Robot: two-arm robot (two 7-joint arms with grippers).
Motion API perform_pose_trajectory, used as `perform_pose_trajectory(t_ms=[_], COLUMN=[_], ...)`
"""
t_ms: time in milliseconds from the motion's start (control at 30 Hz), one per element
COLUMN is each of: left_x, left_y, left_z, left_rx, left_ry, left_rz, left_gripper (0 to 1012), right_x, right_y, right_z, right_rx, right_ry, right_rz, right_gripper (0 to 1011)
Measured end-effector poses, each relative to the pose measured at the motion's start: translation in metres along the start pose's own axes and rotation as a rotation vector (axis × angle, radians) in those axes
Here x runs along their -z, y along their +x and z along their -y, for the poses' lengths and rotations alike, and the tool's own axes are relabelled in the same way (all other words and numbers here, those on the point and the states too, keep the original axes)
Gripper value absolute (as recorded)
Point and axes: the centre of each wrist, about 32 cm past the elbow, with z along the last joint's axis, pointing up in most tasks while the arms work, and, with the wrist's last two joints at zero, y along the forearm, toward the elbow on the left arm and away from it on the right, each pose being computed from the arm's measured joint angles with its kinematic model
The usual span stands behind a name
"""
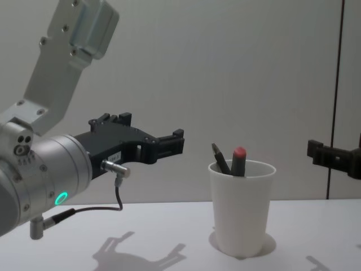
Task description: Place the pen into the pen holder.
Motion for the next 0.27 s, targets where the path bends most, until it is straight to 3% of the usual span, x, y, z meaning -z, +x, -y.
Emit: perform_pose_trajectory(t_ms=[267], left_x=[0.0000], left_y=[0.0000], left_z=[0.0000], left_rx=[0.000], left_ry=[0.000], left_rz=[0.000], left_gripper=[1001], right_x=[0.0000], right_y=[0.0000], right_z=[0.0000], right_rx=[0.000], right_ry=[0.000], right_rz=[0.000], right_gripper=[1001])
